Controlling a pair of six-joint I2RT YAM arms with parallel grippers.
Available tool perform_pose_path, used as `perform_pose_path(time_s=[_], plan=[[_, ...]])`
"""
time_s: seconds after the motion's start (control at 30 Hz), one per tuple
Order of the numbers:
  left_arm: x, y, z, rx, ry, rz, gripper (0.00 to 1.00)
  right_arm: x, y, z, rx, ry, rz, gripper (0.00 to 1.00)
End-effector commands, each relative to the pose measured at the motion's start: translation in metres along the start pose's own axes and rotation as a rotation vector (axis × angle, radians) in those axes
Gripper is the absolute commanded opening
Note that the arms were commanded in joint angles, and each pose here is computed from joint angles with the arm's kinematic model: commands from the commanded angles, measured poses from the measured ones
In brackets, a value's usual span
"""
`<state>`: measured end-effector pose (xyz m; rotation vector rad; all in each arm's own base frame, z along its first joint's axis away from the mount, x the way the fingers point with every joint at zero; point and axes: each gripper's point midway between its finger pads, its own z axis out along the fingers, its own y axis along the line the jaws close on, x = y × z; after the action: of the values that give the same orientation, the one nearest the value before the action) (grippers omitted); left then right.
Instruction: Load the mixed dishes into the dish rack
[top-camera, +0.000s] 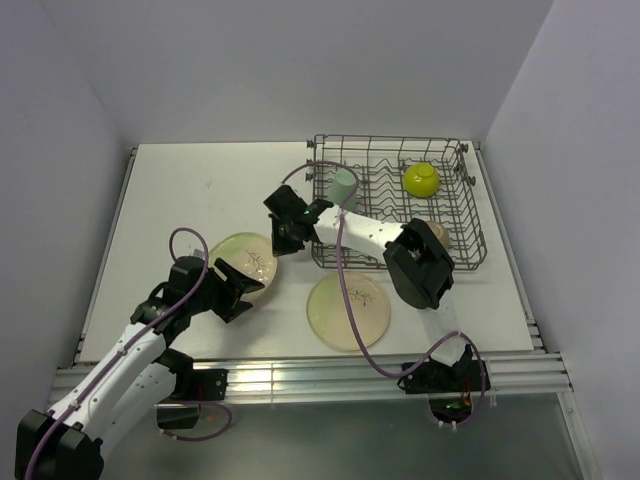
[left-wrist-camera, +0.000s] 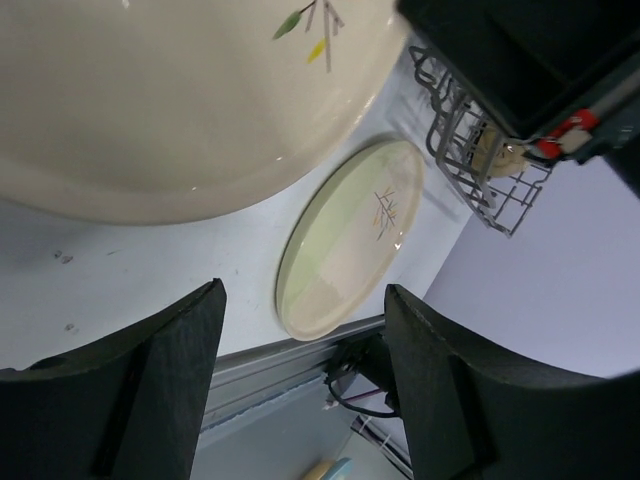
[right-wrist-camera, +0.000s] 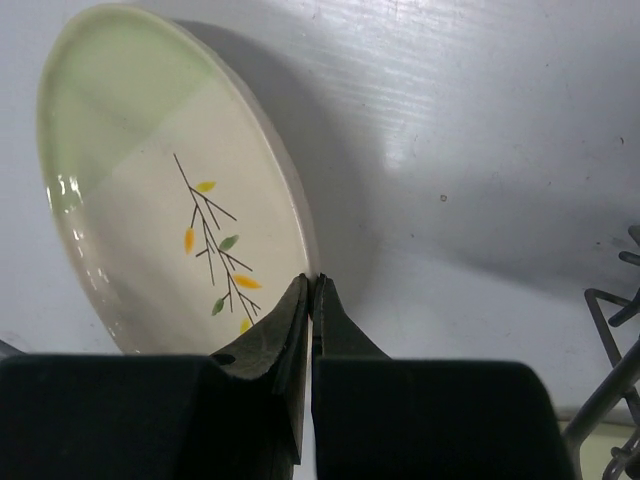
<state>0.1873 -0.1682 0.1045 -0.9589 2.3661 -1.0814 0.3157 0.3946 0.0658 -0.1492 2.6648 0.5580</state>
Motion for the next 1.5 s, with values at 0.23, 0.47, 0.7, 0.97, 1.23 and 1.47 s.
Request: perform_pose_path(time_s=[0.23, 0.47, 0.7, 0.97, 1.23, 1.47], plan=[[0.001, 0.004, 0.016, 0.006, -0.005, -0.073, 0.73, -0.029, 0.02, -0.006, -0.062, -0.051, 0.084, 0.0], [0.005, 0.027, 0.03, -0.015, -0.009, -0.146, 0.76, -0.025, 0.017, -0.004, -0.063, -0.043, 0.093, 0.0], [-0.001, 0.029, 0.037, -0.006, -0.039, -0.21, 0.77, -0.022, 0.019, -0.009, -0.089, -0.044, 0.104, 0.0], [-0.008, 0.028, 0.042, 0.048, -0.076, -0.297, 0.78, -0.019, 0.02, -0.014, -0.099, -0.047, 0.113, 0.0], [-0.01, 0.034, 0.045, 0.065, -0.096, -0.343, 0.79, -0.021, 0.022, -0.017, -0.113, -0.054, 0.122, 0.0], [-0.021, 0.034, 0.041, 0.103, -0.161, -0.401, 0.78, -0.018, 0.022, -0.019, -0.124, -0.055, 0.134, 0.0]])
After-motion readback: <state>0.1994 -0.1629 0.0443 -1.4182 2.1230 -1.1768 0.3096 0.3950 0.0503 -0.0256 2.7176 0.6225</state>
